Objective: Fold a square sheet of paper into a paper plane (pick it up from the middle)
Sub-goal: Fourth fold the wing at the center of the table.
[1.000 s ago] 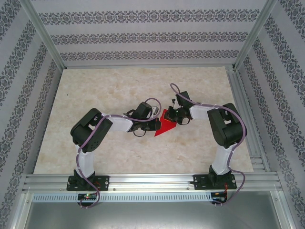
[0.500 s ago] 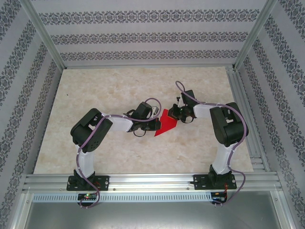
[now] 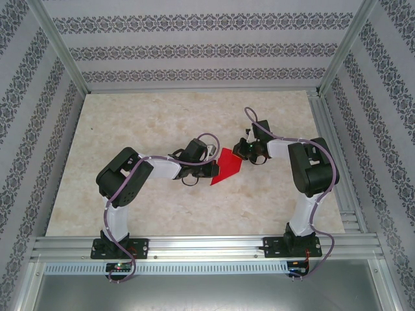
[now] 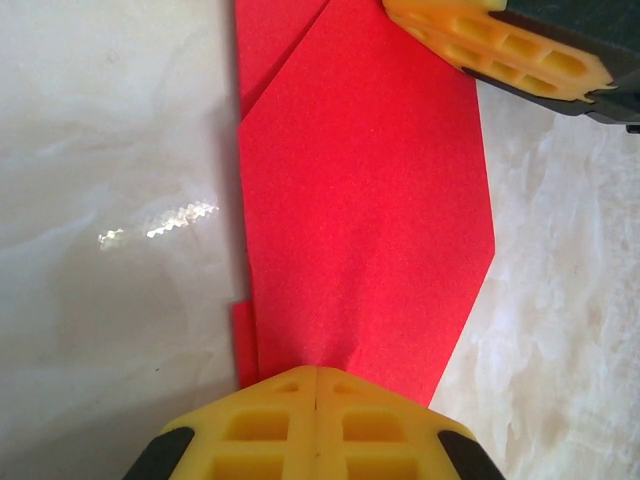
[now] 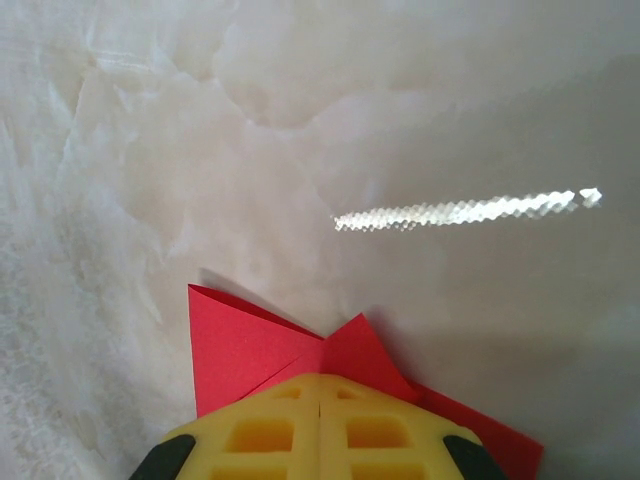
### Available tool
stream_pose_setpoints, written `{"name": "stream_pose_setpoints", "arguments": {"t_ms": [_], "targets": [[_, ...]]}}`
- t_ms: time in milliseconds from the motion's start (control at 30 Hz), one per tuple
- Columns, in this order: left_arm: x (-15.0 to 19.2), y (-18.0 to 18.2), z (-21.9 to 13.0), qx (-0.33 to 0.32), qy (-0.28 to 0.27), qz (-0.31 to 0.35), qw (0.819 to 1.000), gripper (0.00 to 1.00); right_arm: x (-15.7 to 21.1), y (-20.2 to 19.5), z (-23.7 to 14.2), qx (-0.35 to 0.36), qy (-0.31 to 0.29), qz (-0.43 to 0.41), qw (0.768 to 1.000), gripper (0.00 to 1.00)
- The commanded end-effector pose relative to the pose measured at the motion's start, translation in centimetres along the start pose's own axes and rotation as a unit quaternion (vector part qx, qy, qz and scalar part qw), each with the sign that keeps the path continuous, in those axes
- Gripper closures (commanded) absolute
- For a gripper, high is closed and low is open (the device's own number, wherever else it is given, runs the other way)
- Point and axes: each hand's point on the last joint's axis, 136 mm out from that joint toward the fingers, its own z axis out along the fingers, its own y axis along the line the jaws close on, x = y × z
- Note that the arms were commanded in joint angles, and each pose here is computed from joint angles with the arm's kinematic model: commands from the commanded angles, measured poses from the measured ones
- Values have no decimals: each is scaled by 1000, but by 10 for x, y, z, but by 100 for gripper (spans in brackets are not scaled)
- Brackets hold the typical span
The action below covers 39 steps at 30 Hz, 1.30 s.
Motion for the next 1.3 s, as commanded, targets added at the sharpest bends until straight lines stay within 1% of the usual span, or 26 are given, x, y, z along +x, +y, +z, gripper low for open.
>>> {"name": "stream_pose_setpoints", "arguments": {"t_ms": [0, 300, 367, 467, 533, 633, 800, 867, 1000, 1167, 1267], "targets": [[75, 55, 14, -90, 108, -31, 990, 100, -24, -31, -1, 47, -40, 12, 998, 94], [72, 52, 15, -85, 107, -29, 990, 100, -52, -37, -12, 68, -63, 23, 995, 93], [70, 50, 15, -82, 106, -28, 991, 100, -56, -27, -19, 59, -69, 18, 996, 93], [68, 47, 15, -79, 105, -26, 991, 100, -54, -2, -41, 32, -88, 3, 996, 91], [66, 45, 16, -77, 104, -25, 991, 100, -43, 14, -56, 18, -98, -14, 995, 90], [65, 43, 16, -74, 104, -24, 992, 100, -17, 28, -62, 6, -84, -30, 996, 89], [63, 41, 15, -72, 102, -23, 992, 100, 31, 48, -38, -16, -19, -36, 999, 88], [63, 41, 15, -73, 101, -23, 992, 100, 43, 49, -28, -14, -4, -32, 999, 88], [62, 41, 14, -73, 99, -23, 992, 100, 59, 51, -5, -31, 26, -23, 999, 89], [61, 39, 12, -71, 96, -22, 993, 100, 76, 40, 14, -30, 56, -8, 998, 89], [56, 33, 10, -64, 91, -18, 994, 100, 82, 23, 18, -4, 63, 2, 998, 90]]}}
